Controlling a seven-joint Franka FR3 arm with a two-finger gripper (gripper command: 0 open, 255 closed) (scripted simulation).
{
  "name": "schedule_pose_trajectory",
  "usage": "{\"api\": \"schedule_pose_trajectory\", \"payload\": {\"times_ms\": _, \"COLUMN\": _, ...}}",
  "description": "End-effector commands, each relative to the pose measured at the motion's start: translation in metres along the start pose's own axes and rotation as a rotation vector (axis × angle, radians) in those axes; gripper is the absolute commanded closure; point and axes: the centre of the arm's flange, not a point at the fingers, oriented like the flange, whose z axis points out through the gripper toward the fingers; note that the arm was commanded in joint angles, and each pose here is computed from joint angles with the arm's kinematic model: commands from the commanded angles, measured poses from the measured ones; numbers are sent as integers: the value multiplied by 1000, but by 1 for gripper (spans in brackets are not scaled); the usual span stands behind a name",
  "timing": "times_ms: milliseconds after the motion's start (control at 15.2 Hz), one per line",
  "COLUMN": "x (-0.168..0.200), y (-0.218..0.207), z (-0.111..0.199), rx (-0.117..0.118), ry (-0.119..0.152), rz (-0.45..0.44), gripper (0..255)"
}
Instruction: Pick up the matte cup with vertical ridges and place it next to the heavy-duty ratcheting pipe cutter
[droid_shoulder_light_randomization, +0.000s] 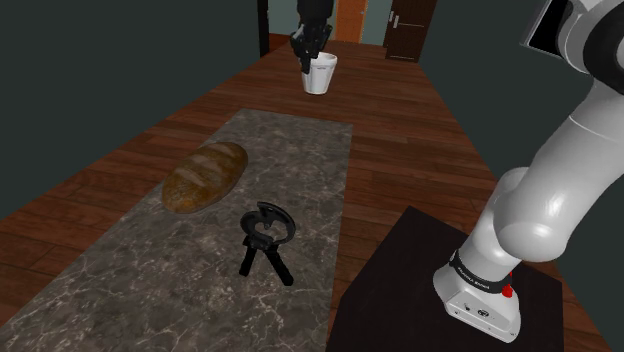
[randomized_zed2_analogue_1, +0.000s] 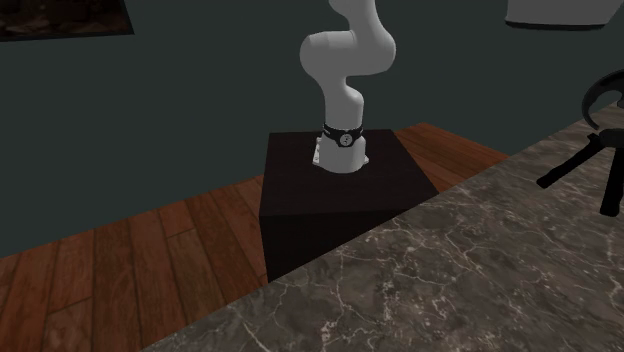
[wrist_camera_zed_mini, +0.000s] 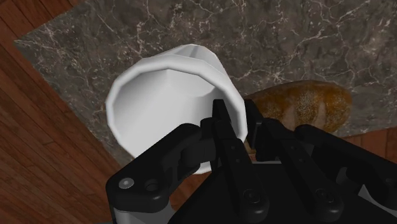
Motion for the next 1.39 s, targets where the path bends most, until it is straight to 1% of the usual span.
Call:
{"api": "schedule_pose_trajectory", "payload": {"times_ms": 0, "x": -7, "y": -27, "z": -4, "rx": 0, "ry": 0, "rz": 1, "gripper": 255}}
{"api": "schedule_pose_trajectory", "payload": {"times_ms": 1188, "x": -49, "y": -257, "z": -43, "rx": 0, "ry": 0, "rz": 1, "gripper": 255}}
{"api": "schedule_pose_trajectory", "payload": {"times_ms": 1254, "x": -50, "y": -265, "z": -45, "rx": 0, "ry": 0, "rz": 1, "gripper": 255}}
{"api": "schedule_pose_trajectory", "payload": {"times_ms": 1320, "x": -51, "y": -266, "z": -39, "rx": 0, "ry": 0, "rz": 1, "gripper": 255}}
